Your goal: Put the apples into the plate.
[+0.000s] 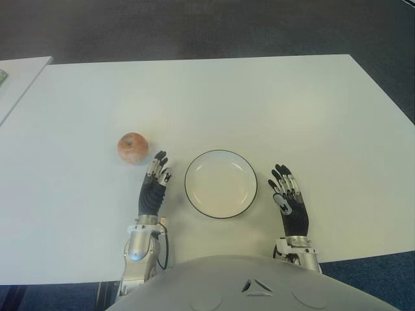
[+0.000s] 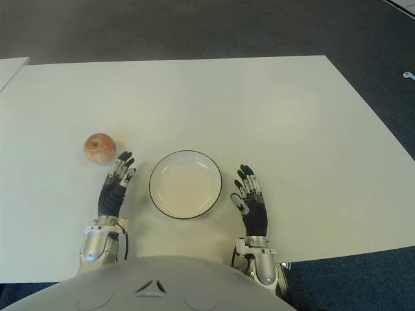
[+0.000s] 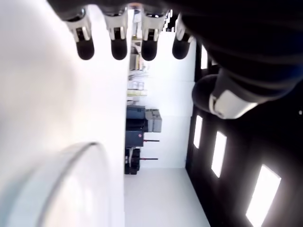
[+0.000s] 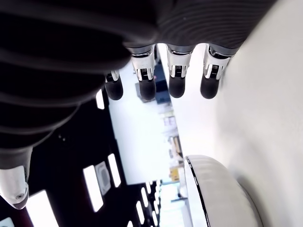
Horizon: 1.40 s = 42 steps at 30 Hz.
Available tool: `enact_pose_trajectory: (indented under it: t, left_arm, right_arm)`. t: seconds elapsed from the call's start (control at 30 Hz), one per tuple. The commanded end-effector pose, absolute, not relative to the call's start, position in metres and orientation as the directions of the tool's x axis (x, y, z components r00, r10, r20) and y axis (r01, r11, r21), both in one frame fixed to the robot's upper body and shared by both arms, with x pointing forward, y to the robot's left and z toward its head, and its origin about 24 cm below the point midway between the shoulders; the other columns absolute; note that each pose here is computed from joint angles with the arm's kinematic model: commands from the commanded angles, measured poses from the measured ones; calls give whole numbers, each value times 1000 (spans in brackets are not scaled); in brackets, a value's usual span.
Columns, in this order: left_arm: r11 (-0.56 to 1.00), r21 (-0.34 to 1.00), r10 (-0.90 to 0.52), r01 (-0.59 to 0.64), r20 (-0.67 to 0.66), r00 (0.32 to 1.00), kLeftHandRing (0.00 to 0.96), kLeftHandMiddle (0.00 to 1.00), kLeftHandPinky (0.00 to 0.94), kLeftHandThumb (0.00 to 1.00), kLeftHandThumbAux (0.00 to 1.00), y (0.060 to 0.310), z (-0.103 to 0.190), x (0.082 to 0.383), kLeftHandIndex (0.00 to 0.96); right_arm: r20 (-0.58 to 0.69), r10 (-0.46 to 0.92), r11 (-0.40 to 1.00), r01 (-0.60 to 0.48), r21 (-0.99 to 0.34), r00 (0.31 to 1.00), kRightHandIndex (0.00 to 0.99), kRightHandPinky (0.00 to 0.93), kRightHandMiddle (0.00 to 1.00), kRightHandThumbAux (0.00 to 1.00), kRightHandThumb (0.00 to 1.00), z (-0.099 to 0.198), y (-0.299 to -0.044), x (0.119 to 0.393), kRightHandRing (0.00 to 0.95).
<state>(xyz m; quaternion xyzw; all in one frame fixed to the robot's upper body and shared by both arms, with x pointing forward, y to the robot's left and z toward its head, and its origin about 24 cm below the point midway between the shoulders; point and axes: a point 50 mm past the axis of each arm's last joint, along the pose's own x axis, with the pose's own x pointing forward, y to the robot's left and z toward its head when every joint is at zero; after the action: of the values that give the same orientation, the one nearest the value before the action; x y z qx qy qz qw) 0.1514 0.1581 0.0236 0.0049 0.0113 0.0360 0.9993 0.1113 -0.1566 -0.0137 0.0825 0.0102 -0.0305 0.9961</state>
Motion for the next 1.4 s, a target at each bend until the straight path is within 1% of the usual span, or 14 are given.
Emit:
enact_pose_trajectory:
  t: [0.03,0.07,0.1,0.2,0.3,0.47,0.6,0.7,0.8,0.9,1.03,1.17,1.3,1.4]
  left_arm:
    - [932,339,91,-132,132,987,27,14,93,122,567,161,81,168,20]
    - [908,393,94,-146,149,984,45,23,130,134,573,163,87,169,22]
    - [866,475,82,-158,177,981,51,26,144,139,575,165,95,169,23]
    - [757,627,47,-183,227,973,83,51,168,165,580,170,112,167,29]
    - [685,703,26,-190,237,971,91,64,152,184,579,172,121,163,36]
    - [556,810,-22,-187,239,971,77,66,95,208,575,170,135,153,52]
    - [445,878,-81,-177,236,968,68,66,87,214,561,167,145,151,63]
    - [371,912,-103,-176,229,968,65,63,101,229,538,166,150,153,74]
    - [226,954,-128,-198,230,965,57,58,87,245,504,167,164,157,86]
    - [135,966,-133,-220,238,962,42,53,63,280,462,168,173,162,101]
    - [28,965,-135,-260,261,956,34,54,57,316,431,172,184,177,122]
    - [-75,965,-146,-250,238,960,27,51,43,336,410,178,184,188,136]
    - [-193,964,-146,-181,154,977,10,29,19,332,392,191,172,200,123]
    - [-239,961,-143,-135,103,984,4,15,8,330,385,192,165,205,112]
  right_arm:
    - [-149,-66,982,91,167,987,0,0,0,521,128,-37,-158,100,0]
    - [-147,-65,982,90,165,987,0,0,0,519,127,-37,-158,100,0]
    - [-148,-64,983,88,160,987,0,0,0,519,126,-37,-158,100,0]
    - [-152,-62,985,86,151,986,0,0,0,515,124,-38,-158,100,0]
    - [-154,-63,985,86,148,986,0,0,0,516,125,-39,-158,100,0]
    - [-153,-62,984,86,156,986,0,0,0,511,130,-41,-157,102,0]
    - [-151,-58,985,81,151,987,0,0,0,508,134,-42,-157,103,0]
    - [-149,-58,986,80,148,987,0,0,0,506,137,-43,-158,104,0]
    - [-146,-56,987,77,139,988,0,0,0,506,139,-44,-159,105,0]
    - [-145,-56,988,76,135,988,0,0,0,508,139,-44,-161,107,0]
    - [-145,-55,988,75,134,988,0,0,0,511,138,-46,-163,108,0]
    - [-148,-53,987,74,140,988,0,0,0,511,138,-47,-165,108,0]
    - [-152,-59,986,82,146,987,0,0,0,511,143,-46,-168,109,0]
    - [-153,-69,986,90,140,986,0,0,0,512,146,-45,-171,110,0]
